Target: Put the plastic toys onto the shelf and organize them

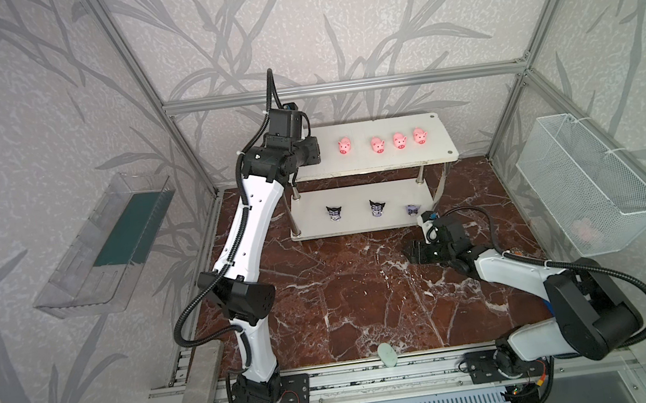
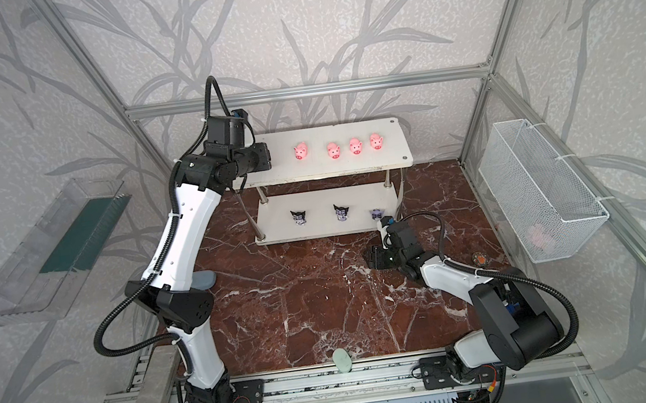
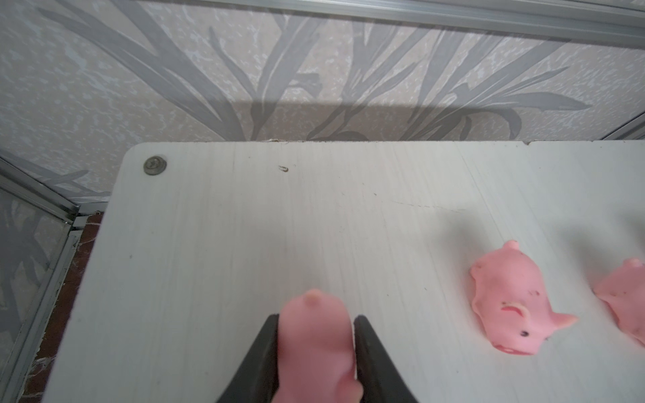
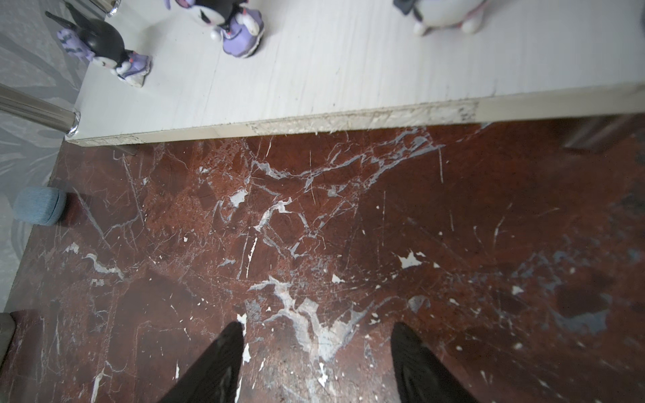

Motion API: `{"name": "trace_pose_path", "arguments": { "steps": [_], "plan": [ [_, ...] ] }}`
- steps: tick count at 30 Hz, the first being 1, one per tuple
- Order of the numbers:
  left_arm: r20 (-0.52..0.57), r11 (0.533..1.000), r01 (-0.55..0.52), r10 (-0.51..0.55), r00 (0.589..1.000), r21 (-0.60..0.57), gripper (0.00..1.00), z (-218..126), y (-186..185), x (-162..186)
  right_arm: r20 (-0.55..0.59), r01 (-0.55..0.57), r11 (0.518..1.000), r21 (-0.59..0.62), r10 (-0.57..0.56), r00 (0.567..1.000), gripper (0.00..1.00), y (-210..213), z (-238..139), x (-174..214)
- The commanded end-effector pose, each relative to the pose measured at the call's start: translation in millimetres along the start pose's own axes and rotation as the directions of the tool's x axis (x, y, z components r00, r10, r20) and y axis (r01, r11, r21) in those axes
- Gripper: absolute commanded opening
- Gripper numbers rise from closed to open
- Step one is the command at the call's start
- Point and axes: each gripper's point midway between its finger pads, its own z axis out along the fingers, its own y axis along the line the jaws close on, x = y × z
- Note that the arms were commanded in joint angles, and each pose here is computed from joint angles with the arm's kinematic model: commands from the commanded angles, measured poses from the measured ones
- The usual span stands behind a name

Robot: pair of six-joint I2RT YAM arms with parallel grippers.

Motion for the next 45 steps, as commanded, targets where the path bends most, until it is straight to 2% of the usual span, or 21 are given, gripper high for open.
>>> {"name": "trace_pose_path", "arguments": {
  "steps": [1, 8, 16, 22, 27, 32, 35, 38, 45],
  "plan": [
    [-0.011, 1.0, -0.005, 0.005, 1.0, 0.001, 0.34, 2, 2, 0, 0.021, -0.005, 1.0, -0.016, 0.006, 1.0, 0.68, 5, -1, -11],
    [-0.028, 1.0, -0.009, 0.008, 1.0, -0.022, 0.42, 9, 6, 5, 0.013, -0.009, 1.0, -0.014, 0.01, 1.0, 0.68, 3, 0, -8],
    [0.026, 1.0, -0.006, 0.006, 1.0, -0.006, 0.63, -10, 5, -12, 0.013, -0.013, 1.0, -0.014, 0.013, 1.0, 0.68, 3, 0, -8],
    [0.125, 1.0, -0.014, 0.013, 0.992, 0.013, 0.71, -50, 5, -39, 0.015, -0.017, 1.0, -0.018, 0.017, 1.0, 0.68, 5, -1, -9],
    [0.208, 0.998, -0.023, 0.012, 0.978, 0.05, 0.72, -91, 3, -53, 0.032, -0.016, 1.0, -0.02, 0.017, 0.999, 0.68, 5, -6, -10],
    [0.315, 0.998, -0.005, -0.015, 0.949, 0.063, 0.73, -143, 13, -51, 0.079, 0.005, 1.0, -0.016, -0.004, 0.997, 0.68, 6, -22, -12],
    [0.384, 0.999, 0.021, -0.03, 0.923, 0.026, 0.73, -172, 32, -32, 0.118, 0.025, 1.0, 0.007, -0.025, 0.993, 0.68, 4, -38, -14],
    [0.417, 0.997, 0.058, -0.03, 0.909, -0.054, 0.73, -189, 59, 4, 0.163, 0.032, 0.998, 0.061, -0.041, 0.986, 0.68, -3, -56, -15],
    [0.444, 0.939, 0.182, -0.035, 0.895, -0.292, 0.77, -193, 135, 123, 0.276, 0.013, 0.957, 0.291, -0.097, 0.956, 0.65, -45, -98, -14]
  ]
}}
